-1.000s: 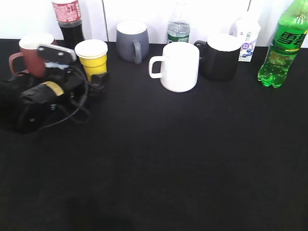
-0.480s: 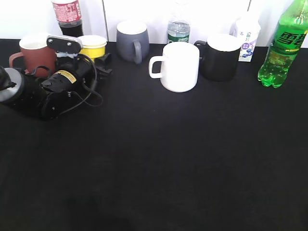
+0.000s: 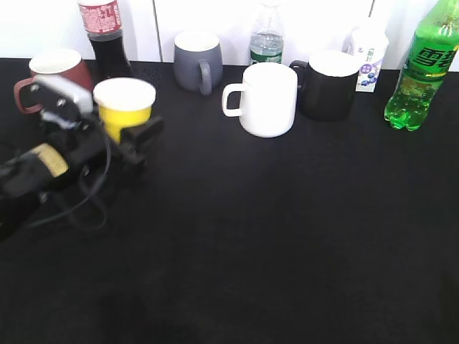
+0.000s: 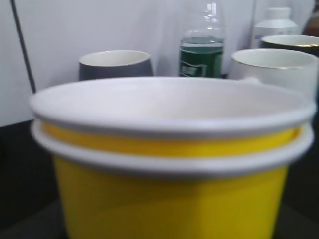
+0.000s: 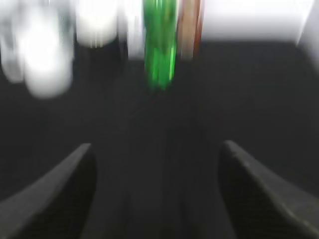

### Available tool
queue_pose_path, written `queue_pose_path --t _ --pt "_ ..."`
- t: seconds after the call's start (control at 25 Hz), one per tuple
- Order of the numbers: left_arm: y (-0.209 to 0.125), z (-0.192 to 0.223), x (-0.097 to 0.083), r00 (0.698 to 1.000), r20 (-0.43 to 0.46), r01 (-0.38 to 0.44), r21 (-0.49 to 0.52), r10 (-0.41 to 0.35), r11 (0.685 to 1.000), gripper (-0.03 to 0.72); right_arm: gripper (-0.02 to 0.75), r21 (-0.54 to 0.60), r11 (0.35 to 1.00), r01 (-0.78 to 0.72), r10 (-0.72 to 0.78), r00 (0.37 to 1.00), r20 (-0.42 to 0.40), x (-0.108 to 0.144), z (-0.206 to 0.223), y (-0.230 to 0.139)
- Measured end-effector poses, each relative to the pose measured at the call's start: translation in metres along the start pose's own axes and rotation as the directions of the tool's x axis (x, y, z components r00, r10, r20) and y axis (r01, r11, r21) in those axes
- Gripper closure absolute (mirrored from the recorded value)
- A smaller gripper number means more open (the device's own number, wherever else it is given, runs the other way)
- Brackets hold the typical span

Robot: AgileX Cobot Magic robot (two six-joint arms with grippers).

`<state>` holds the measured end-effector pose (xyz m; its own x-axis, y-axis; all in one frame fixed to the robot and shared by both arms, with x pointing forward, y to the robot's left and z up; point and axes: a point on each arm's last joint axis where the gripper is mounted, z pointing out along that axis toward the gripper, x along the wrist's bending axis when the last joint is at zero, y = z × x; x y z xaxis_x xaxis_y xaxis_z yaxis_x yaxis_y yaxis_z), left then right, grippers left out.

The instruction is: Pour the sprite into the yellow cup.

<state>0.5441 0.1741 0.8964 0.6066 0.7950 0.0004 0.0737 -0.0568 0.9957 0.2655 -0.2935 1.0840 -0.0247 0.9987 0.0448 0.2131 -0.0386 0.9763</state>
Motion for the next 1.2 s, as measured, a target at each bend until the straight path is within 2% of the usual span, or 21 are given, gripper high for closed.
queue_pose_path --t 0.08,0.16,0.24,0.28,0.36,0.48,0.56,0.64,0.84,1.2 --pt "-0.002 -0.003 -0.003 1.000 0.021 -0.004 0.014 0.004 1.000 0.234 0.163 -0.083 0.996 -0.011 0.013 1.000 0.021 -0.004 0.035 0.004" --pt "-0.003 -0.003 -0.004 0.999 0.034 -0.008 0.017 0.008 1.000 0.234 0.163 -0.110 0.994 -0.017 0.022 0.999 0.046 -0.010 0.073 0.001" --pt "-0.003 -0.003 -0.004 0.999 0.035 -0.009 0.017 0.008 1.000 0.234 0.163 -0.088 0.996 -0.026 0.032 0.998 0.062 -0.013 0.102 -0.001" --pt "-0.003 -0.003 -0.004 0.999 0.035 -0.009 0.017 0.008 1.000 0.234 0.160 -0.077 0.997 -0.025 0.031 0.996 0.080 -0.017 0.131 -0.005" --pt "-0.003 -0.003 -0.004 0.999 0.035 -0.008 0.019 0.007 1.000 0.234 0.099 -0.082 0.997 0.008 0.000 0.995 0.096 -0.021 0.170 -0.015" --pt "-0.003 -0.003 -0.005 0.999 0.036 -0.008 0.019 0.008 1.000 0.234 0.068 -0.147 0.989 0.021 -0.012 0.998 0.063 -0.022 0.221 -0.040" --pt "-0.003 -0.003 -0.005 0.999 0.036 -0.008 0.019 0.008 1.000 0.234 0.068 -0.125 0.992 0.017 -0.016 1.000 0.009 -0.020 0.251 -0.064" --pt "-0.003 -0.003 -0.005 0.999 0.037 -0.009 0.019 0.008 1.000 0.234 0.068 -0.110 0.994 0.006 -0.007 1.000 -0.006 -0.021 0.277 -0.080" --pt "-0.003 -0.003 -0.005 0.999 0.037 -0.009 0.019 0.008 1.000 0.234 0.068 -0.138 0.990 -0.005 0.003 1.000 -0.018 -0.023 0.328 -0.082" --pt "-0.003 -0.004 -0.005 0.999 0.037 -0.008 0.020 0.008 1.000 0.234 0.090 -0.154 0.988 0.005 -0.015 0.998 -0.061 -0.023 0.383 -0.086"
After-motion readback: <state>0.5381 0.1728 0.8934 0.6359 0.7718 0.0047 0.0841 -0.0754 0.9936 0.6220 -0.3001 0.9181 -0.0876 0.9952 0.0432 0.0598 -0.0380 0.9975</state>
